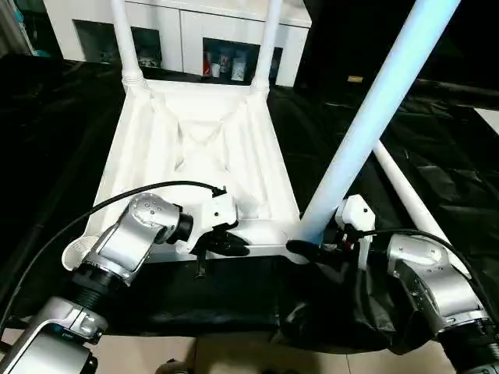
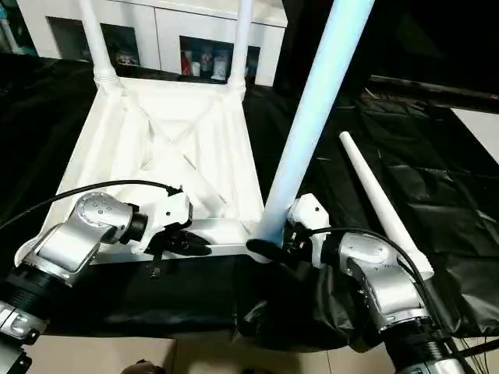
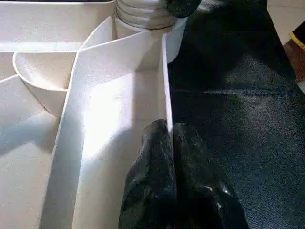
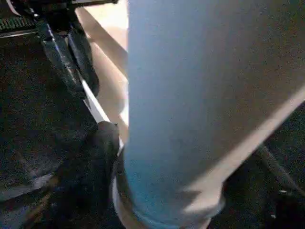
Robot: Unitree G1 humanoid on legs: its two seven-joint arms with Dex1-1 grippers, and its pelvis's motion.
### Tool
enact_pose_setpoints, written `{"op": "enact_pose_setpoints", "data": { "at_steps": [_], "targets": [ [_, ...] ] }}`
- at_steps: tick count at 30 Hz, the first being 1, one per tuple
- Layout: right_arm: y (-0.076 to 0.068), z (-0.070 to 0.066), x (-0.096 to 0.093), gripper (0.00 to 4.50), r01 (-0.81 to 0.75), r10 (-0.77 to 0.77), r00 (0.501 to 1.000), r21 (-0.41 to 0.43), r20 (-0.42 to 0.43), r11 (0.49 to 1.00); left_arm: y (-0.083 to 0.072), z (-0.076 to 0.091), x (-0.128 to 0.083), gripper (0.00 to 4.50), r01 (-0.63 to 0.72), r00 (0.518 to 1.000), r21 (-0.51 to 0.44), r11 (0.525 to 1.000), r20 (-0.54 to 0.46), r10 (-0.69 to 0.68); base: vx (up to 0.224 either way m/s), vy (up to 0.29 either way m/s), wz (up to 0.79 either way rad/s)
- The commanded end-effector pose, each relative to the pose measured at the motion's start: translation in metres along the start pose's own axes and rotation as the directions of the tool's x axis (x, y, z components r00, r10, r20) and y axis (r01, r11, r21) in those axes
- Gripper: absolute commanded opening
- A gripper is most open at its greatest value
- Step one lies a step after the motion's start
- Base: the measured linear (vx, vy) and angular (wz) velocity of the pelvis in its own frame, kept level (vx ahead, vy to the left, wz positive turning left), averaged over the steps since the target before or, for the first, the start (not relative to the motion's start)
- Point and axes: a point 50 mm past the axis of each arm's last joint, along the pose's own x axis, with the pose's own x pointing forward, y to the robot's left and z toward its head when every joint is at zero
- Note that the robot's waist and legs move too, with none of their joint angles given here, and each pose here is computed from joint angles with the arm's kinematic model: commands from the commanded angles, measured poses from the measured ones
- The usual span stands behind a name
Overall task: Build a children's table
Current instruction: Insert table leg to table base, then rotate leg to tighten
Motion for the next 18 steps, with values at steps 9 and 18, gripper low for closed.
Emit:
{"op": "enact_pose_setpoints", "data": {
  "at_steps": [9,18],
  "targets": [
    [0.006,-0.018,0.002,2.64,-0.031,0.033,0.998,0.037,-0.058,0.999,0.001,0.023,0.004,0.0,0.036,0.991,0.074,0.997,0.123,-0.045,0.0,0.0,0.0],
    [-0.006,-0.037,0.005,2.64,0.185,-0.182,0.983,0.229,-0.037,0.956,0.003,0.025,0.01,0.0,0.005,0.985,0.014,1.0,0.174,-0.007,0.0,0.0,0.0]
  ]
}}
